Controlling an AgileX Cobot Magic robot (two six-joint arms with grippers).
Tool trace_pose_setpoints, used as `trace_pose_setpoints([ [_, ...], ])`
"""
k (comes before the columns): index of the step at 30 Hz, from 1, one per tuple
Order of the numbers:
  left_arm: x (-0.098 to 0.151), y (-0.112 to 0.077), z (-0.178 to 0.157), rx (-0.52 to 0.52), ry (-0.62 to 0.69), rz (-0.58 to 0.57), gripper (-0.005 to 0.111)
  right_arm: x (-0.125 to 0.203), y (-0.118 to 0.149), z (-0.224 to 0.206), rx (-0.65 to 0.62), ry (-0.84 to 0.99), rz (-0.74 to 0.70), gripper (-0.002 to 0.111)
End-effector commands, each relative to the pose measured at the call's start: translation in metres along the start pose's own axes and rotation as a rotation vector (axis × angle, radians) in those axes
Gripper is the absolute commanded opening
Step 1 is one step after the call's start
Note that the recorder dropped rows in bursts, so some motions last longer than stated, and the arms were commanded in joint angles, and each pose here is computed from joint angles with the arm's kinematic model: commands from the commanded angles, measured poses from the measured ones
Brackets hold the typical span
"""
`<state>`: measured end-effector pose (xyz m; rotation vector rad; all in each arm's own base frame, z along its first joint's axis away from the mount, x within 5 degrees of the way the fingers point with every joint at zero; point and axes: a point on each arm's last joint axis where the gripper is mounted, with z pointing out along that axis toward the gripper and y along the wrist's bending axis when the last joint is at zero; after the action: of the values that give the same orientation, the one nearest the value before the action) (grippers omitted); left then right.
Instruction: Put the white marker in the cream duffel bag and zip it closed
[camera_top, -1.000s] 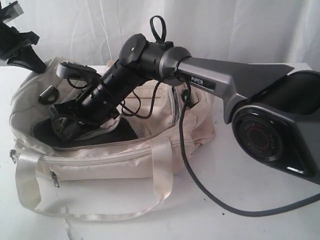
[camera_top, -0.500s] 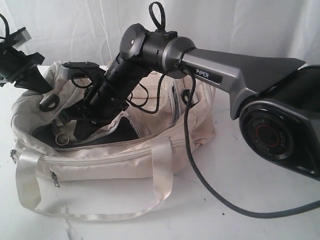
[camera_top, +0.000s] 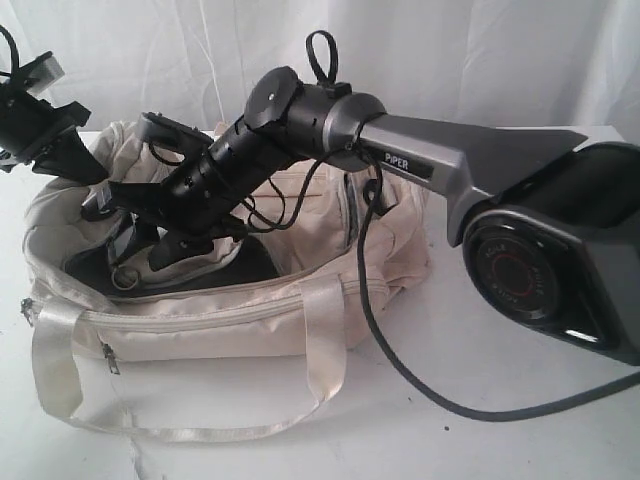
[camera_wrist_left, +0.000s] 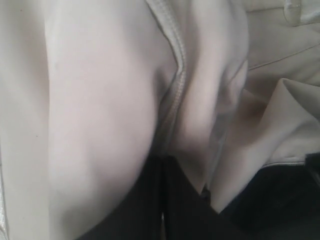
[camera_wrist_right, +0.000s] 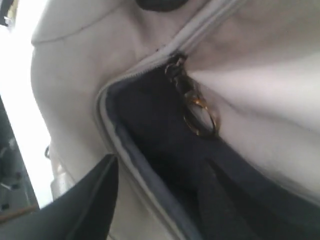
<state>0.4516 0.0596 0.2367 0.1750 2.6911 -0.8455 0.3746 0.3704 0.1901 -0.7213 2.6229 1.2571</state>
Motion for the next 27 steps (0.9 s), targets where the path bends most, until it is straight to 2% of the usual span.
trace_pose_setpoints([
  [1, 0.006, -0.004, 0.002, 0.054, 0.061, -0.004, 0.000, -0.016, -0.022, 0.011, -0.061, -0.086, 0.075, 0.047],
  [5, 0.007, -0.005, 0.002, 0.057, 0.066, -0.004, 0.000, -0.027, -0.033, 0.022, -0.036, -0.153, 0.050, 0.047],
  [12, 0.008, -0.005, 0.001, 0.064, 0.080, -0.001, 0.000, -0.012, -0.051, 0.038, 0.018, -0.024, 0.022, 0.047],
  [20, 0.008, -0.006, 0.002, 0.064, 0.081, 0.002, 0.000, 0.000, -0.036, 0.055, -0.005, 0.039, -0.160, 0.047],
  [27, 0.005, -0.024, 0.016, 0.079, 0.110, 0.039, 0.000, 0.004, -0.031, 0.059, -0.014, 0.067, -0.191, 0.026],
])
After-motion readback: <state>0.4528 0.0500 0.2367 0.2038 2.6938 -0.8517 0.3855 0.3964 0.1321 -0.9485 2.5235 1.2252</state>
